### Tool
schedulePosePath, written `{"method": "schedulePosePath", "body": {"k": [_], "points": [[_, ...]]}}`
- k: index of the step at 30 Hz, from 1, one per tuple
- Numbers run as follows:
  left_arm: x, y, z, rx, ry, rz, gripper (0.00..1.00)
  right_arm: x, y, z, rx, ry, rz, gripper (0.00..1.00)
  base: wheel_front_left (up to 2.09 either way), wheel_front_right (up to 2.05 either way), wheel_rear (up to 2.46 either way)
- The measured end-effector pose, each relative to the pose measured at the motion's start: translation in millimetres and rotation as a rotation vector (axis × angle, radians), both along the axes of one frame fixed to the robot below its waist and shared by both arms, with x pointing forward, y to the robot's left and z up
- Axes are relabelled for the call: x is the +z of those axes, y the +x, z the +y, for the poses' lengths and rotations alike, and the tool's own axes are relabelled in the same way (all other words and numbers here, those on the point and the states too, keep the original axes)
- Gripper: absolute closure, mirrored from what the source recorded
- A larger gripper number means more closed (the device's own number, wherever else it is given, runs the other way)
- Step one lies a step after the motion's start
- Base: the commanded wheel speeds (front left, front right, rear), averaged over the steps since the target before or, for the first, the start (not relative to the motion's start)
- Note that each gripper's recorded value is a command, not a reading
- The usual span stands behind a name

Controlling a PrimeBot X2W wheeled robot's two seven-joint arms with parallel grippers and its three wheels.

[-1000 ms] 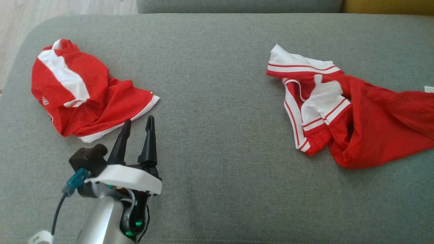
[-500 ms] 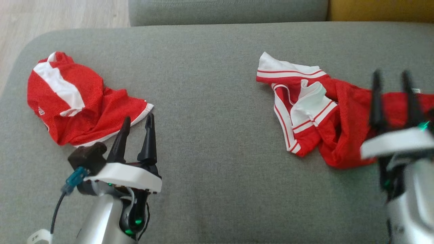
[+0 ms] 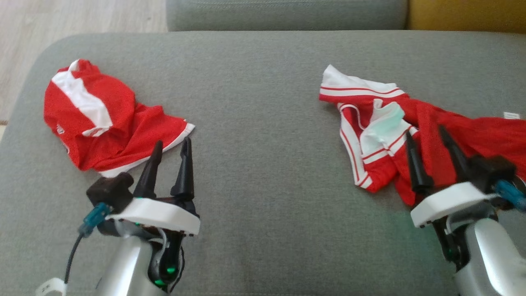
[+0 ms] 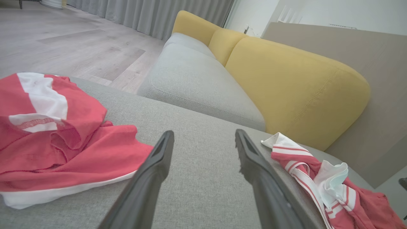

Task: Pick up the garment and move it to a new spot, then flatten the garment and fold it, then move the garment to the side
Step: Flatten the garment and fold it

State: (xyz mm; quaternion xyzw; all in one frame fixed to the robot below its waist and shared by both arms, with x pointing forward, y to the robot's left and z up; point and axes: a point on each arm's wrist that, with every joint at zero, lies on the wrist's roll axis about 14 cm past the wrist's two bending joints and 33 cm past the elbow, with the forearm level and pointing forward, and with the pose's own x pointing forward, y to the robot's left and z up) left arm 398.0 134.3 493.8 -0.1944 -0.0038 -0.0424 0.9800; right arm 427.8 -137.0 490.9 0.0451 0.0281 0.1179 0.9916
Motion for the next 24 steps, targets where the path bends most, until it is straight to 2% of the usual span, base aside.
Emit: {"method": "schedulePosePath", "body": {"k": [2,5,11,19,20,21,24], "points": [[-1.4,-1.3,1.8,0.005,0.002,0.004,0.00,-13.7,2.6,8.6,0.057,-0.072,0.066,0.00,0.00,0.00,0.00],[-3.7,-5.3,-1.2,-0.010,0.051,0.006,0.00,-22.4,12.5,13.7,0.093,-0.112,0.125,0.00,0.00,0.00,0.00],[-9.8,-10.1,15.3,0.043,0.042,0.030,0.00,-39.7,41.0,18.6,0.158,-0.217,0.215,0.00,0.00,0.00,0.00],[-18.7,-15.1,26.1,0.078,0.036,0.061,0.00,-71.9,57.8,19.9,0.204,-0.274,0.354,0.00,0.00,0.00,0.00],[-19.5,-15.4,27.3,0.081,0.036,0.064,0.00,-75.5,58.1,22.0,0.215,-0.278,0.370,0.32,0.00,0.00,0.00],[-20.4,-16.0,28.5,0.085,0.037,0.066,0.00,-78.0,58.1,25.5,0.233,-0.295,0.375,1.00,0.00,0.00,0.00],[-21.0,-17.1,30.8,0.092,0.036,0.069,0.00,-77.0,59.9,34.9,0.261,-0.279,0.367,1.00,0.00,0.00,0.00]]}}
